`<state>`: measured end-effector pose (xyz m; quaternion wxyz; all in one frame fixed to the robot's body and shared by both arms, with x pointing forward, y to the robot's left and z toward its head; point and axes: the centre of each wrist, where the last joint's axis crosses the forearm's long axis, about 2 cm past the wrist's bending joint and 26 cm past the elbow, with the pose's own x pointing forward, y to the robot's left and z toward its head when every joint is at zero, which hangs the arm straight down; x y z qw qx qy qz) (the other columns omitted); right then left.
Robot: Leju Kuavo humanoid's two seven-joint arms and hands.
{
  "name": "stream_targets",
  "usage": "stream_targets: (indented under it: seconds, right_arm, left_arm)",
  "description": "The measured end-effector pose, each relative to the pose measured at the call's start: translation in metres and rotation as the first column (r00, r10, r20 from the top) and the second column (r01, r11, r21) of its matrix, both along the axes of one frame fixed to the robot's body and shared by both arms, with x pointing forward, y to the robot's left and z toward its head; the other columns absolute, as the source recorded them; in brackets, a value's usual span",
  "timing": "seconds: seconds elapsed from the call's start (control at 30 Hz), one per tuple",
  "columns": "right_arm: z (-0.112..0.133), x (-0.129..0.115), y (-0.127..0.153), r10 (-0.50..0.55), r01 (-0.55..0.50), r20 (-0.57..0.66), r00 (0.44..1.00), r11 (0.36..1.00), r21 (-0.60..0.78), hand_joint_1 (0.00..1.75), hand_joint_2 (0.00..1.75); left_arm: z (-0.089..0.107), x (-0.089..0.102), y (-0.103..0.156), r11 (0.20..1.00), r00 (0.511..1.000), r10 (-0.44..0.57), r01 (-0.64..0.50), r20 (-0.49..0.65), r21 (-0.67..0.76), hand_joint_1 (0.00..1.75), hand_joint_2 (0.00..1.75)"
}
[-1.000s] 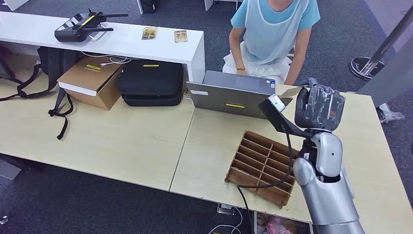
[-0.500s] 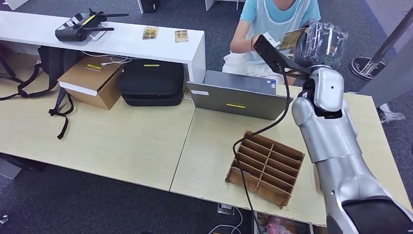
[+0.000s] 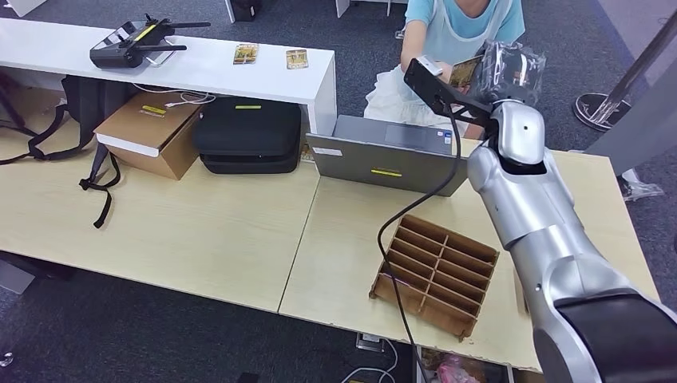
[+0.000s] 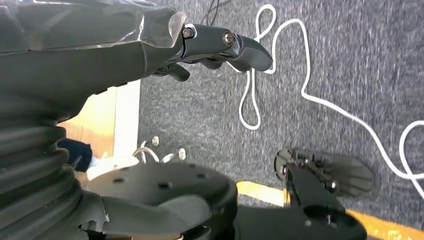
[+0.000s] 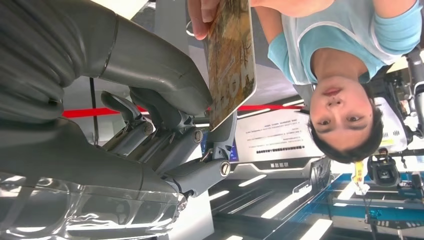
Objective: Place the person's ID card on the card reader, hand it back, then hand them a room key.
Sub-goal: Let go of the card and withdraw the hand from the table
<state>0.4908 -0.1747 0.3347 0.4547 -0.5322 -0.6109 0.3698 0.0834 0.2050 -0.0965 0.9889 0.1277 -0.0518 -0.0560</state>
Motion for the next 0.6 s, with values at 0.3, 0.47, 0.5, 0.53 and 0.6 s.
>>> stream_targets:
  seconds: [0.3,0.47,0.5,0.53,0.6]
  right_arm:
    - [-0.004,0.0012,0.003,-0.001,0.001,-0.029,1.0,1.0,-0.011,0.06,1.75]
    - [-0.0059,0.0013,0.0032,0.0,0.0,-0.036,0.999,1.0,-0.014,0.0,1.75]
    - [-0.0058,0.0013,0.0031,0.001,-0.001,-0.035,0.999,1.0,-0.013,0.0,1.75]
    - [-0.0054,0.0014,0.0031,0.002,-0.002,-0.033,0.999,1.0,-0.012,0.0,1.75]
    - [-0.0044,0.0017,0.0027,0.007,-0.007,-0.03,1.0,1.0,-0.008,0.0,1.75]
  left_arm:
    - [0.0003,0.0001,-0.0016,1.0,1.0,-0.03,0.03,0.005,0.002,0.0,1.75]
    - [0.0003,0.0,-0.002,1.0,1.0,-0.026,0.026,0.004,0.0,0.0,1.75]
    - [0.0003,0.0,-0.002,1.0,1.0,-0.025,0.025,0.004,-0.001,0.0,1.75]
    - [0.0003,0.0,-0.002,1.0,1.0,-0.024,0.024,0.004,-0.001,0.0,1.75]
    - [0.0003,0.0,-0.0018,1.0,1.0,-0.023,0.023,0.003,-0.001,0.0,1.75]
